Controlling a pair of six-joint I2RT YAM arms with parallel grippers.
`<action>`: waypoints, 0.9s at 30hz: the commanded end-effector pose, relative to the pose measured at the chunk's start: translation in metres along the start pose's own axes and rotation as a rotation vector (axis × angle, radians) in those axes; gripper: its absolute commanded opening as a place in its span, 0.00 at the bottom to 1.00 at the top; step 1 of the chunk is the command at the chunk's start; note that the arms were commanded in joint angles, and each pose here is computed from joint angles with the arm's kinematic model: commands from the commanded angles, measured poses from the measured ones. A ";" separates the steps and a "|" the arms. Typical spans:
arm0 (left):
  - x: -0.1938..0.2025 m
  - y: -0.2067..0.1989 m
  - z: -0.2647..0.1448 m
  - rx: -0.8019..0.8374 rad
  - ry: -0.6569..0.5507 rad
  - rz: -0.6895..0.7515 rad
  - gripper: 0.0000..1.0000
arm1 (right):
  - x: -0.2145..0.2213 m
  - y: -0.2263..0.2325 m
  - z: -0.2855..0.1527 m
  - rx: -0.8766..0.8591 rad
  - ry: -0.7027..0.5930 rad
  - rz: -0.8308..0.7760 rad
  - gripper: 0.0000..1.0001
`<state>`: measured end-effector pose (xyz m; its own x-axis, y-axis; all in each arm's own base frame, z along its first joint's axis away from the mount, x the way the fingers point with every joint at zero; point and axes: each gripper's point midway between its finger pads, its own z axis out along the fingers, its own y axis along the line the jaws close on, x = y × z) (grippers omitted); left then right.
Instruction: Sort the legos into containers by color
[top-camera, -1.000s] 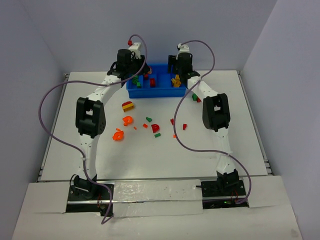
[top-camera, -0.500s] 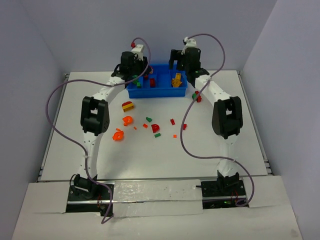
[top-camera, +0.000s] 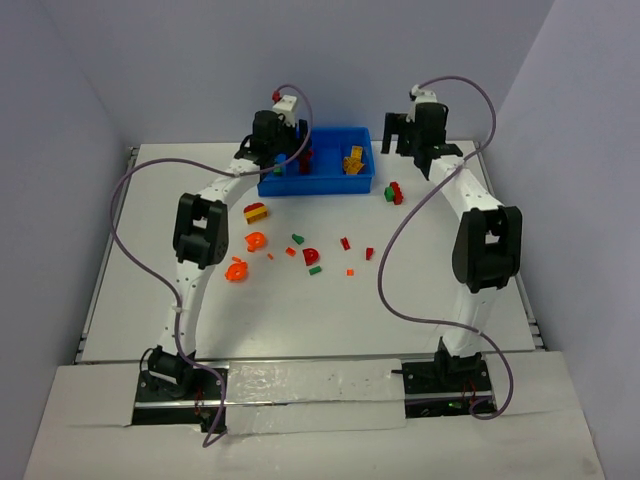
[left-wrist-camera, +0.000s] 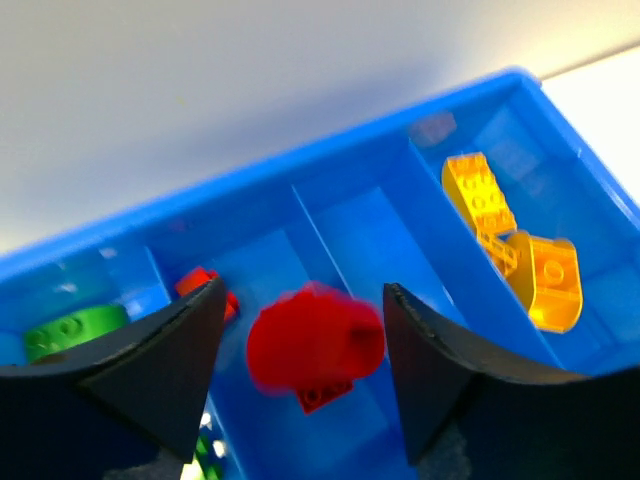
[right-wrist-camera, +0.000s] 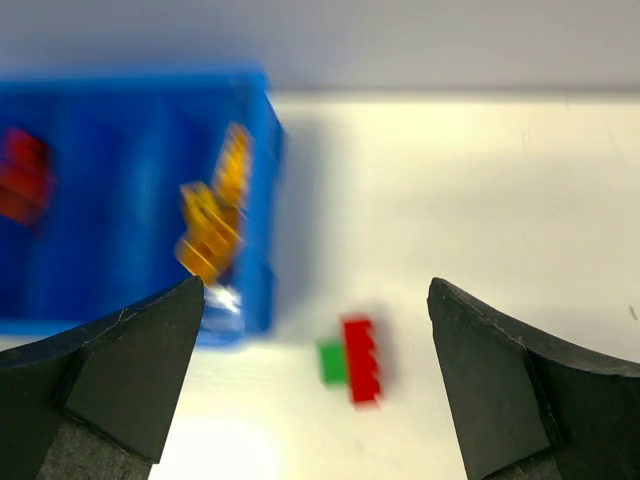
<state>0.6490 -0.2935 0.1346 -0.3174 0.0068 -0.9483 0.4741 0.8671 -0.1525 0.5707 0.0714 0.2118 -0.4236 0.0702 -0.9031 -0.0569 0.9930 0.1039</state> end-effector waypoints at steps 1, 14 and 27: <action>-0.074 -0.005 -0.008 -0.013 -0.181 0.071 0.77 | 0.024 -0.023 -0.032 0.020 0.114 -0.111 0.97; -0.126 -0.044 -0.084 0.071 -0.192 0.100 0.79 | 0.087 -0.035 -0.038 -0.018 0.345 -0.200 0.81; -0.097 -0.074 -0.163 0.208 -0.024 0.060 0.76 | 0.104 -0.038 -0.024 -0.075 0.417 -0.242 0.61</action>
<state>0.5359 -0.2775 0.2870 -0.2104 0.0385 -0.9769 0.6182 0.7793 -0.1024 0.4995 0.0381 0.1226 -0.7178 -0.2186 -0.6611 -0.2418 0.9686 -0.0577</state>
